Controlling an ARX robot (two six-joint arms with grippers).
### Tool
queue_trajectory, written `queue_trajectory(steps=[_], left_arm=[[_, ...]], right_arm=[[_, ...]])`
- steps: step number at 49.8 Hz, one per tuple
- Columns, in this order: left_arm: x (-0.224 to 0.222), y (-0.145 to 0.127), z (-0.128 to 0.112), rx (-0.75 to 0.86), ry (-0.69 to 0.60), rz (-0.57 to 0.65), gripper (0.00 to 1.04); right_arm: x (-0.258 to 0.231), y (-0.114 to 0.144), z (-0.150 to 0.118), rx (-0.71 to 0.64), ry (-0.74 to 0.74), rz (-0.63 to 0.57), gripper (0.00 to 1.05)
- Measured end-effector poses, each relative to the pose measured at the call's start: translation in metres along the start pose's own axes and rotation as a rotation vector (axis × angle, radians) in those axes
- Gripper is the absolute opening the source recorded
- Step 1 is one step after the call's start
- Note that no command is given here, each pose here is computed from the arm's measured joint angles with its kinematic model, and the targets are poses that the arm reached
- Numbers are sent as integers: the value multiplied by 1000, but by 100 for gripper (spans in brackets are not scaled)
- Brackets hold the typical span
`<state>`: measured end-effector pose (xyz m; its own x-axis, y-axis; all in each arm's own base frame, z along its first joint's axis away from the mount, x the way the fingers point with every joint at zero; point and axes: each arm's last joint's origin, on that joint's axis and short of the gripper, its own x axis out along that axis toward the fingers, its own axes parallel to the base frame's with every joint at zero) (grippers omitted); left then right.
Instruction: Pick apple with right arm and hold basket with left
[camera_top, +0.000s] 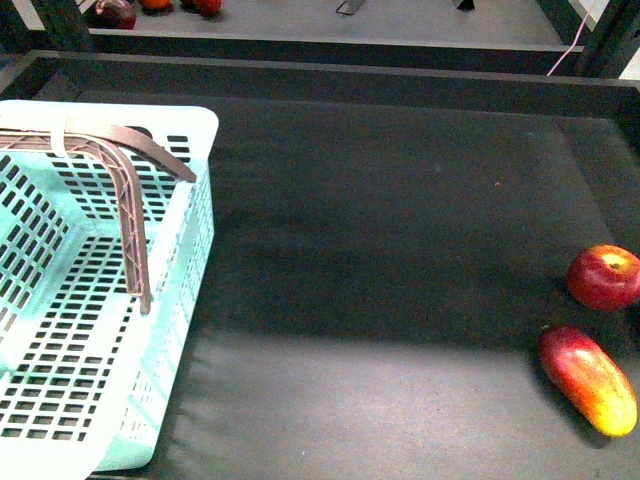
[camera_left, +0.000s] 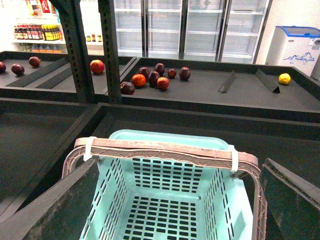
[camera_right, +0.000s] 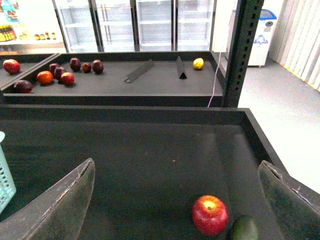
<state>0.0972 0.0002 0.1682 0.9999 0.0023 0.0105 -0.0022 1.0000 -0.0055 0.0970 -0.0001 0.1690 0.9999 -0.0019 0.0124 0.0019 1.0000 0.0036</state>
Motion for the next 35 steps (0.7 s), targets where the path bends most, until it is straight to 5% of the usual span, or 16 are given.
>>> queue_trajectory(steps=[35], left_arm=[[0, 0, 0, 0, 0, 0, 98]], right_arm=[[0, 0, 0, 0, 0, 0, 96]])
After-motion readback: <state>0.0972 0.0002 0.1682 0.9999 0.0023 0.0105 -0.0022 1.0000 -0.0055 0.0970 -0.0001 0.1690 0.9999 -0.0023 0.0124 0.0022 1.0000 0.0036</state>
